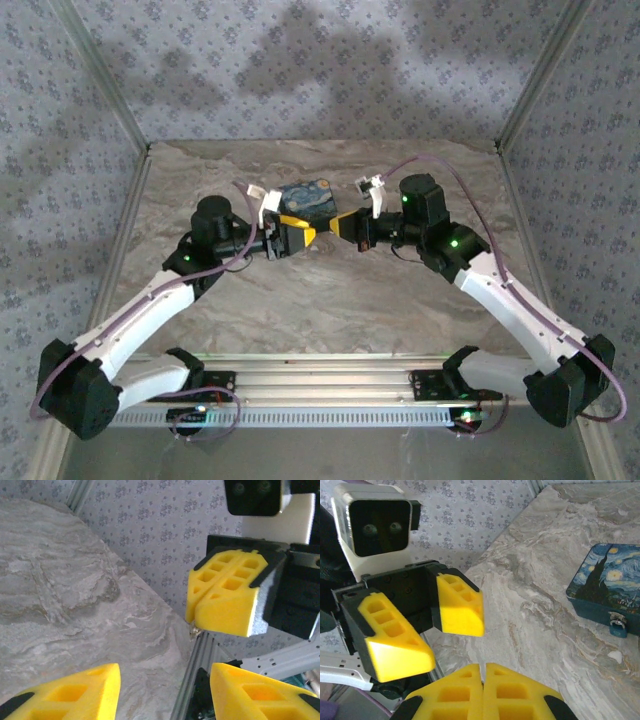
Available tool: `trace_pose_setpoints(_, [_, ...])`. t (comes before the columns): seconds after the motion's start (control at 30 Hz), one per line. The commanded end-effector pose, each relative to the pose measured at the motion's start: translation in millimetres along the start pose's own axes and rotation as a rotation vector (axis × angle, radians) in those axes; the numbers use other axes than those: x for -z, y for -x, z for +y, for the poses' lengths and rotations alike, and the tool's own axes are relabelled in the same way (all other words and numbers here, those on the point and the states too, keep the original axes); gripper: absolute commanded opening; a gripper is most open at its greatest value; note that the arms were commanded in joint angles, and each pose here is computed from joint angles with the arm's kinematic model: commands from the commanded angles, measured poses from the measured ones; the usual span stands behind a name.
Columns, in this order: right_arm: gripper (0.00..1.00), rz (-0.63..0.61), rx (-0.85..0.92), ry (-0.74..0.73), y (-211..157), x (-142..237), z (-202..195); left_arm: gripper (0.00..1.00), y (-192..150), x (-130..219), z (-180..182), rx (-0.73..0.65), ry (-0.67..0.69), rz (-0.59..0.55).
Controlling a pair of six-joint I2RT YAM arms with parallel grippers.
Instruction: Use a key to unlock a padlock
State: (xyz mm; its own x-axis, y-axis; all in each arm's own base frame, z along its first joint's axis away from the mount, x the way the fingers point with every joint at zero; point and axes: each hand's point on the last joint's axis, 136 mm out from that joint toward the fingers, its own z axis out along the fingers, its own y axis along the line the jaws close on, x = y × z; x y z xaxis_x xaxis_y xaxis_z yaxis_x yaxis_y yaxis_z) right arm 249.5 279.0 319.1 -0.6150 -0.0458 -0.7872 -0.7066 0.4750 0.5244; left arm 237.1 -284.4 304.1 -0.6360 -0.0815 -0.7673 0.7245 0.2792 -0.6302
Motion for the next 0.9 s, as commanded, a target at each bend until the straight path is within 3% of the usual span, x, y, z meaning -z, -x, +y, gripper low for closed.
trace_pose_setpoints(0.0, [0.0,-0.038,-0.051,-0.006,15.0,-2.3,-3.3,0.49,8.0,-9.3,-5.4,0.033,-0.049,-0.033])
trace_pose_setpoints(0.5, [0.0,-0.048,-0.13,0.033,15.0,-9.5,-3.3,0.36,9.9,-28.2,-11.0,0.022,-0.091,-0.024])
trace_pose_setpoints(0.87, [0.0,-0.022,-0.149,0.06,8.2,-17.2,-2.4,0.34,15.0,-28.0,-16.6,0.004,-0.107,-0.03])
